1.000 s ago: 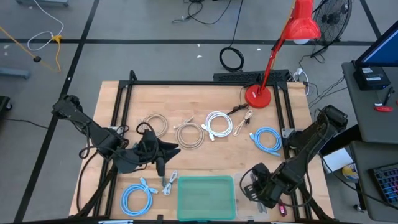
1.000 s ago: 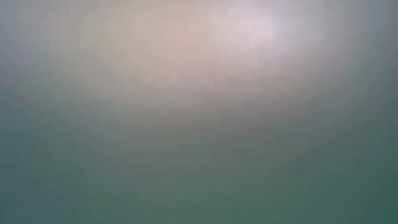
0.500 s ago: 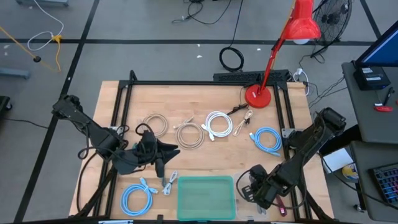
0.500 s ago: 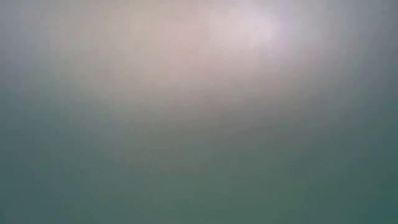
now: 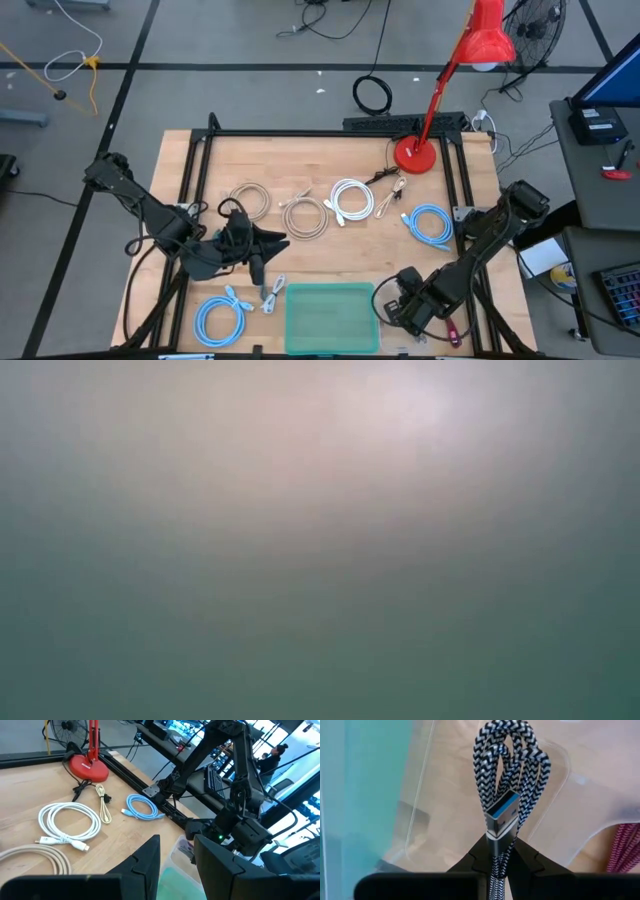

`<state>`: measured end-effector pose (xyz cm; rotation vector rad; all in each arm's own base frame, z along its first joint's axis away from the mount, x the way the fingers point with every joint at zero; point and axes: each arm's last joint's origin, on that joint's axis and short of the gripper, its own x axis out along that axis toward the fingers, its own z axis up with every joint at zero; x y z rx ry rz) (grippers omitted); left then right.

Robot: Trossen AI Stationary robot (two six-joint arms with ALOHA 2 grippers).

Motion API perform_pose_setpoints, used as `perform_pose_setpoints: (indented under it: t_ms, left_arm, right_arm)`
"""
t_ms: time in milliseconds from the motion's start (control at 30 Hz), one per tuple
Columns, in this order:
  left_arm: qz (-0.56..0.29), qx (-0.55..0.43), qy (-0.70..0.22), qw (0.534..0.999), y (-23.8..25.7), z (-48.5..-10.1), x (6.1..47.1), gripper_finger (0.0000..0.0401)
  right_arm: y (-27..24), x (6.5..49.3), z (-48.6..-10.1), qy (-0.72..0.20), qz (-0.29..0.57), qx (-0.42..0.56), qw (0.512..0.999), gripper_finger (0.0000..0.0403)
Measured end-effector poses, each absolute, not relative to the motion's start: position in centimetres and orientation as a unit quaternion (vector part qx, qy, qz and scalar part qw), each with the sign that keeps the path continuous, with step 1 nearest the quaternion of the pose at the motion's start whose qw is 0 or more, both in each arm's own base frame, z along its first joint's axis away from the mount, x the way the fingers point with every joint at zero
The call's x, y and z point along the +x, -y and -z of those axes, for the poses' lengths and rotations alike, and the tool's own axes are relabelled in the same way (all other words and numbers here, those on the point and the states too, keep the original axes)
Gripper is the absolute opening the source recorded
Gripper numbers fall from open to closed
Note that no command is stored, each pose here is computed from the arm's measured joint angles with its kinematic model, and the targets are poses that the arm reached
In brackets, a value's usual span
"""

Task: Pick & Place USB Port
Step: Put the black charger cable into the white transparent bin, then put the white transparent hdmi cable into the green bin

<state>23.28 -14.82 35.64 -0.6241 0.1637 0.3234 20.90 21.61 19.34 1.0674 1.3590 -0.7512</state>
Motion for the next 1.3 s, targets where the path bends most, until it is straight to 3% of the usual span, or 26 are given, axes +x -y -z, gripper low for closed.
perform_pose_setpoints:
  t_ms: [233,733,933,1133,1300]
  left_arm:
    - [-0.157,-0.306,-0.079,0.936,14.9,-35.7,23.2,0.0124]
    - [-0.157,-0.306,-0.079,0.936,14.9,-35.7,23.2,0.0124]
    - [-0.158,-0.306,-0.079,0.936,14.9,-35.7,23.2,0.0124]
    - [-0.158,-0.307,-0.077,0.936,14.9,-35.7,23.2,0.0124]
    - [-0.149,-0.305,-0.069,0.938,15.0,-36.0,23.3,0.0124]
  right_arm:
    - [-21.5,21.1,-18.8,-0.586,0.335,0.447,0.587,0.0039]
    - [-21.8,21.4,-18.9,-0.585,0.310,0.459,0.593,0.0123]
    - [-21.6,21.5,-19.9,-0.575,0.288,0.473,0.602,0.0138]
    - [-20.8,21.8,-23.3,-0.484,0.222,0.510,0.676,0.0136]
    - [-20.0,22.1,-27.0,-0.341,0.155,0.519,0.769,0.0136]
